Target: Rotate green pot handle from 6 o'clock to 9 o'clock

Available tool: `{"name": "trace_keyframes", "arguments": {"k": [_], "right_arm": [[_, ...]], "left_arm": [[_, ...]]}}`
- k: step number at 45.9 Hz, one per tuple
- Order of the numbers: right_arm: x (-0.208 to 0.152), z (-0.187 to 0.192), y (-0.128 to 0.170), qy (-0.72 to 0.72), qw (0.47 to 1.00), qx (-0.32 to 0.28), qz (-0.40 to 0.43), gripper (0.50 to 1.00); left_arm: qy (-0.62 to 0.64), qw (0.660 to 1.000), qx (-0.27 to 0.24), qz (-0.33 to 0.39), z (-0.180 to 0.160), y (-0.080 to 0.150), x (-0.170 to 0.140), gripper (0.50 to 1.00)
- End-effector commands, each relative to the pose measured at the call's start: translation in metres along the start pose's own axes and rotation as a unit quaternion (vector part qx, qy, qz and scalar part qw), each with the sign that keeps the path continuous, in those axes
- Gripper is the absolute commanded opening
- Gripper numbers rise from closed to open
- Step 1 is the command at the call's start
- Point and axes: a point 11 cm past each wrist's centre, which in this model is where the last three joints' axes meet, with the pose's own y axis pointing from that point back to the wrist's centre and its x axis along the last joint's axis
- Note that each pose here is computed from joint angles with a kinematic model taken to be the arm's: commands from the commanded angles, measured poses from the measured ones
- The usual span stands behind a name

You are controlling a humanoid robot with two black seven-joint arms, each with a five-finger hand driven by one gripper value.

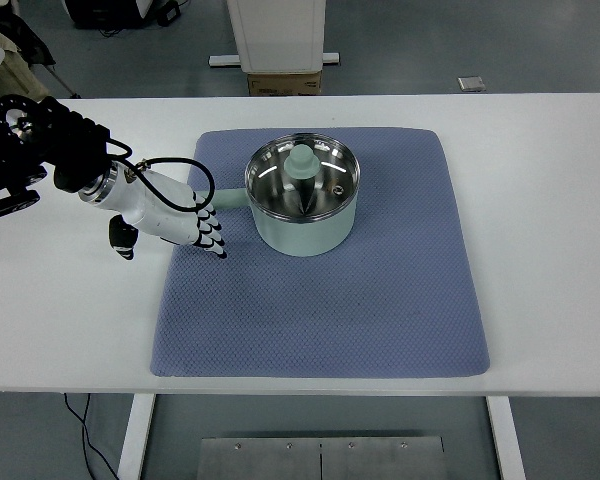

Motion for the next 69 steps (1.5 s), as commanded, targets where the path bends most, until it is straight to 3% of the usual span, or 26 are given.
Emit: {"name": "trace_keyframes", "arguments": {"k": [1,38,56,69], "right_arm": [[0.0,0.0,0.0,0.001,1.0,0.0,0.0,1.0],[0.0,0.0,0.0,0.0,1.0,0.0,0.0,1.0],[0.0,0.0,0.0,-0.001,1.0,0.0,0.0,1.0],[0.0,0.0,0.0,0.0,1.0,0.0,0.0,1.0]], "left_arm": [[0.001,1.0,0.002,-0.002,-0.002,0.0,-0.002,1.0],[-0.005,1.0,0.016,-0.007,-0.01,0.001,-0.009,1.0],[-0.002,0.998,-0.061,0.014,0.038,-0.022,0.0,1.0],[0.119,0.982,-0.113,0.095,0.057,-0.034,0.024,1.0]]}}
